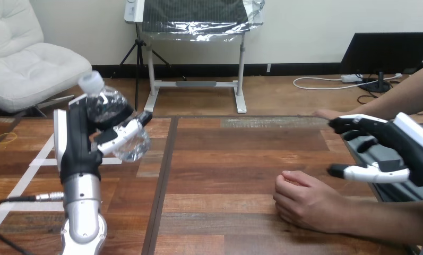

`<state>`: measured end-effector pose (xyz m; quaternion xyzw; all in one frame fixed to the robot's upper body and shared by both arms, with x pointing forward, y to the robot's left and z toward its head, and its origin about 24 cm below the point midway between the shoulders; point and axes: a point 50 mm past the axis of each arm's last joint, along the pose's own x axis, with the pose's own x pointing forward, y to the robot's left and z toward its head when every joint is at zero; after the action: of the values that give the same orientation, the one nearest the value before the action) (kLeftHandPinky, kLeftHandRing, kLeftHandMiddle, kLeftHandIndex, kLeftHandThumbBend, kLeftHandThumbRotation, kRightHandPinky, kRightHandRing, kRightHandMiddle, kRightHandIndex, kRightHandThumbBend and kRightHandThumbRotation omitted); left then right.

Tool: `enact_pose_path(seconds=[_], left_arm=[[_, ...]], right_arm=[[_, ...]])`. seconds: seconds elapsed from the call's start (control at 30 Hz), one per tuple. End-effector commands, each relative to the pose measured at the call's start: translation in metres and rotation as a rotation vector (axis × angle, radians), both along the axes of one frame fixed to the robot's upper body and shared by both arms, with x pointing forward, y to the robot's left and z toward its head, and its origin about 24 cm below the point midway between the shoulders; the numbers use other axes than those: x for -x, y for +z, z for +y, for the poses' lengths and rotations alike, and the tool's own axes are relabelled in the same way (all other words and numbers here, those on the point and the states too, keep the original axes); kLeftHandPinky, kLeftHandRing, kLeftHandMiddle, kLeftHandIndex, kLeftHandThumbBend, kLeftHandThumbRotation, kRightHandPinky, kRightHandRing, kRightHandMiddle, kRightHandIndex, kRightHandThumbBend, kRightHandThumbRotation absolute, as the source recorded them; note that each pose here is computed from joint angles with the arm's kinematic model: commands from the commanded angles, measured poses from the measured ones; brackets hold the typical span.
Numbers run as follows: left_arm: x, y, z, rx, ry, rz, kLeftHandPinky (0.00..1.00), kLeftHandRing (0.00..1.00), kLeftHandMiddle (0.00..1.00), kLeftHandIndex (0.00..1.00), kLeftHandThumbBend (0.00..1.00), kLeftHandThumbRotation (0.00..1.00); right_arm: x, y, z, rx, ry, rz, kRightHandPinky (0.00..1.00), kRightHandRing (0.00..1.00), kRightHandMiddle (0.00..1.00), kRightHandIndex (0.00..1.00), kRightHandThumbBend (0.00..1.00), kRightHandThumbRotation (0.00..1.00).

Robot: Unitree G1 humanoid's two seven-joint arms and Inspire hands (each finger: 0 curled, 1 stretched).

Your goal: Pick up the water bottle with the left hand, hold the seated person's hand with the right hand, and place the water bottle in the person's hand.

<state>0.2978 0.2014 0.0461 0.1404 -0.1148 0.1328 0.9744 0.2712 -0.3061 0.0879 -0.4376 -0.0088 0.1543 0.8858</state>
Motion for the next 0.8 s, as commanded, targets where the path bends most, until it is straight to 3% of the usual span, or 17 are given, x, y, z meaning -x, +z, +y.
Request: enact_pose_path(seconds=[0.0,0.77], left_arm=[[-0.013,0.047,-0.008,-0.016,-0.041,-0.187,0.25,0.3,0.37,0.42,0.58,0.0],[-0.012,0.051,-0.008,0.014,-0.056,-0.19,0.25,0.3,0.37,0.41,0.57,0.0]], right_arm=[[-0.015,0.04,-0.009,0.065,0.004,-0.036,0.69,0.82,0.84,0.84,0.89,0.42],[-0.002,0.045,-0.027,0.173,-0.061,0.196,0.72,0.87,0.88,0.88,0.95,0.39]])
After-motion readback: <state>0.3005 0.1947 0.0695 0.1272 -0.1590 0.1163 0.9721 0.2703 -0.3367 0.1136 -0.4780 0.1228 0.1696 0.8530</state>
